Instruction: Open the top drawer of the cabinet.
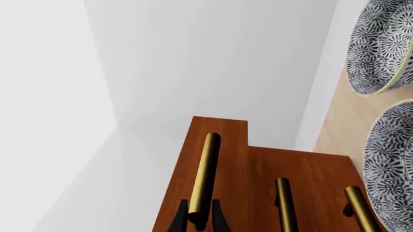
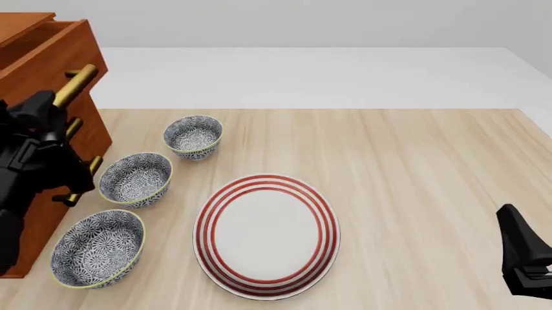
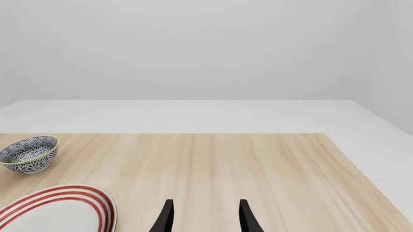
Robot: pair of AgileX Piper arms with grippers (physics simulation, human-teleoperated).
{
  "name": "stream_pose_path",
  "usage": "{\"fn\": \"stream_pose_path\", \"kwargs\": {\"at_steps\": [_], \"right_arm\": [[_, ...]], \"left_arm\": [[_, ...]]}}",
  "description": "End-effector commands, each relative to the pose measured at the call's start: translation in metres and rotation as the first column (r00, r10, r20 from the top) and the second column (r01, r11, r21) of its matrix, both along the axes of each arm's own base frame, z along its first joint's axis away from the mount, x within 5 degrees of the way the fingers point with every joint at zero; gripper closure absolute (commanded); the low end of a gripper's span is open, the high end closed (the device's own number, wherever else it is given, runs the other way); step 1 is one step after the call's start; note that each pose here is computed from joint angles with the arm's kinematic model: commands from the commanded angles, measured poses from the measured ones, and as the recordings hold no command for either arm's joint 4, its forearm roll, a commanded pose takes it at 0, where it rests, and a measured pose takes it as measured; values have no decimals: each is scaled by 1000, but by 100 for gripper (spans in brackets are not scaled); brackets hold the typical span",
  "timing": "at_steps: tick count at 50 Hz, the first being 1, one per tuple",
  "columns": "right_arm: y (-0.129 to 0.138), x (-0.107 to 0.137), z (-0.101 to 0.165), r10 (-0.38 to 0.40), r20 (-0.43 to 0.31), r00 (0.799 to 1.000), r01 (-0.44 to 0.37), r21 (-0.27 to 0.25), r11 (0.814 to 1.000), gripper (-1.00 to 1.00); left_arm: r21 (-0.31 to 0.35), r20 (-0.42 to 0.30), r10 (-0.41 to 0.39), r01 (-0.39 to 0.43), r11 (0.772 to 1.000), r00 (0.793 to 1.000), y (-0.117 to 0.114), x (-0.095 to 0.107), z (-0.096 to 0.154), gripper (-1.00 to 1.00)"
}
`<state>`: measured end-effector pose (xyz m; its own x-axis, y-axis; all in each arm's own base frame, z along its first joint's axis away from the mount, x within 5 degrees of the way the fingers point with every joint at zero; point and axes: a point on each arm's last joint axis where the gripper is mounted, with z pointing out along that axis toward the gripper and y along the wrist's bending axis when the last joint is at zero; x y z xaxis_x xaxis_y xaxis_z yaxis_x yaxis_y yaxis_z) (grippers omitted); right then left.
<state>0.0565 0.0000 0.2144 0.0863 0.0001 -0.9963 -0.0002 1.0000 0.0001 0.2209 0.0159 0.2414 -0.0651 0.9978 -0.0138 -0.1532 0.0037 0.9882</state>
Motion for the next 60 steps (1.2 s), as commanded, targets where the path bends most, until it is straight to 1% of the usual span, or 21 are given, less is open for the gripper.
{"fn": "stream_pose_path", "kwargs": {"at_steps": [1,25,31,33,34,36,37,38,45,60], "right_arm": [[0,0,0,0,0,1000,0,0,1000,-100],[0,0,0,0,0,1000,0,0,1000,-100],[0,0,0,0,0,1000,0,0,1000,-100],[0,0,0,0,0,1000,0,0,1000,-100],[0,0,0,0,0,1000,0,0,1000,-100],[0,0,0,0,0,1000,0,0,1000,-100],[0,0,0,0,0,1000,0,0,1000,-100],[0,0,0,0,0,1000,0,0,1000,-100],[0,0,0,0,0,1000,0,0,1000,-100],[0,0,0,0,0,1000,0,0,1000,-100]], "left_arm": [[-19,-263,-5,0,1000,965,-2,-8,-44,100],[-18,-271,-20,16,1000,962,-5,-7,-44,100],[-21,-276,-25,20,1000,961,-6,-7,-42,100],[-27,-294,-32,25,999,955,-8,-9,-44,100],[-23,-285,-28,23,999,958,-7,-8,-44,100],[-25,-289,-29,23,999,957,-7,-9,-44,100],[-25,-291,-30,23,999,956,-7,-9,-44,-100],[-28,-299,-31,24,999,954,-8,-10,-45,-100],[-26,-301,-38,31,999,953,-9,-12,-44,-100],[-20,-293,-38,34,999,955,-10,-19,-40,-100]]}}
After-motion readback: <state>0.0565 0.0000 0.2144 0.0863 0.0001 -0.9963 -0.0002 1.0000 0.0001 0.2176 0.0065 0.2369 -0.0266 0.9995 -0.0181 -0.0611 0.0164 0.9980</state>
